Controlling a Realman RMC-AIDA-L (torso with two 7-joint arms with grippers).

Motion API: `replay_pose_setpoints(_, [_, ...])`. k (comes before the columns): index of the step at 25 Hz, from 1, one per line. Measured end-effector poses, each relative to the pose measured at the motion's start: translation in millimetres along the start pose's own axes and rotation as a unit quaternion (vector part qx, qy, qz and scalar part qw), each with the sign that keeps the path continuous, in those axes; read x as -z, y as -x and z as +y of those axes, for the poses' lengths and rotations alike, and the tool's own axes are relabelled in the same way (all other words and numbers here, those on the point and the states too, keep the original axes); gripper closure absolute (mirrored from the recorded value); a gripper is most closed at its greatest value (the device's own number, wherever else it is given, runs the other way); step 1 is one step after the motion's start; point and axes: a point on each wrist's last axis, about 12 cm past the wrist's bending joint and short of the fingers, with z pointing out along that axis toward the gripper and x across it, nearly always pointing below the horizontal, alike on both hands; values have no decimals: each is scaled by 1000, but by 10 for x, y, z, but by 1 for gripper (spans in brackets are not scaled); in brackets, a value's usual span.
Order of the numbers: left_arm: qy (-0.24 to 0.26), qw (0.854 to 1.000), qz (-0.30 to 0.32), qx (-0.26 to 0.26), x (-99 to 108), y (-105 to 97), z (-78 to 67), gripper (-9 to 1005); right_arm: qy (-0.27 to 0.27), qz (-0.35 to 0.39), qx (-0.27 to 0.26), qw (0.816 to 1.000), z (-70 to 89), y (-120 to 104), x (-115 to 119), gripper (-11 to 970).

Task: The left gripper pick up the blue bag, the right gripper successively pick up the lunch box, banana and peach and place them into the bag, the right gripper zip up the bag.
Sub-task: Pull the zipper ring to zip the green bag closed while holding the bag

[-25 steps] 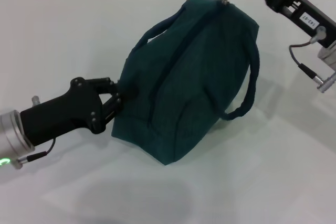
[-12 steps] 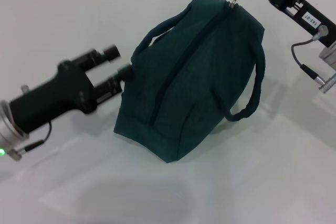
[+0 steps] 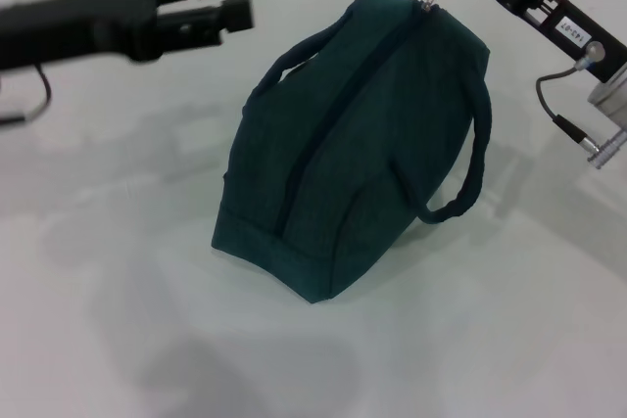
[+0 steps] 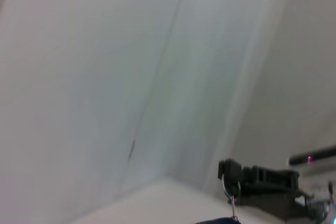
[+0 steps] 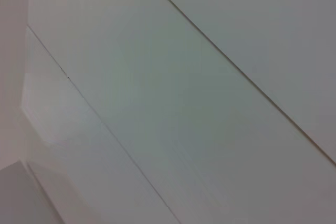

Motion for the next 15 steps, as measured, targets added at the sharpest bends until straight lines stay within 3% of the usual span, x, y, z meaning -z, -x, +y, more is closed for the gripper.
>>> replay_pose_setpoints(4, [32,992,118,-18,-268,590,-190,248,2,0,0,1000,3,2,-13,906])
replay_pose_setpoints(8, [117,971,208,-23,-591,1017,-541,249,1,-1,0,1000,2,6,-13,900])
replay_pose_setpoints(12, [136,955,260,-55,-917,1131,-953,249,1,-1,0,1000,1,7,-12,895])
replay_pose_setpoints(15, [119,951,278,-65,-1073,1103,-1120,248,2,1,0,1000,3,1,-21,891])
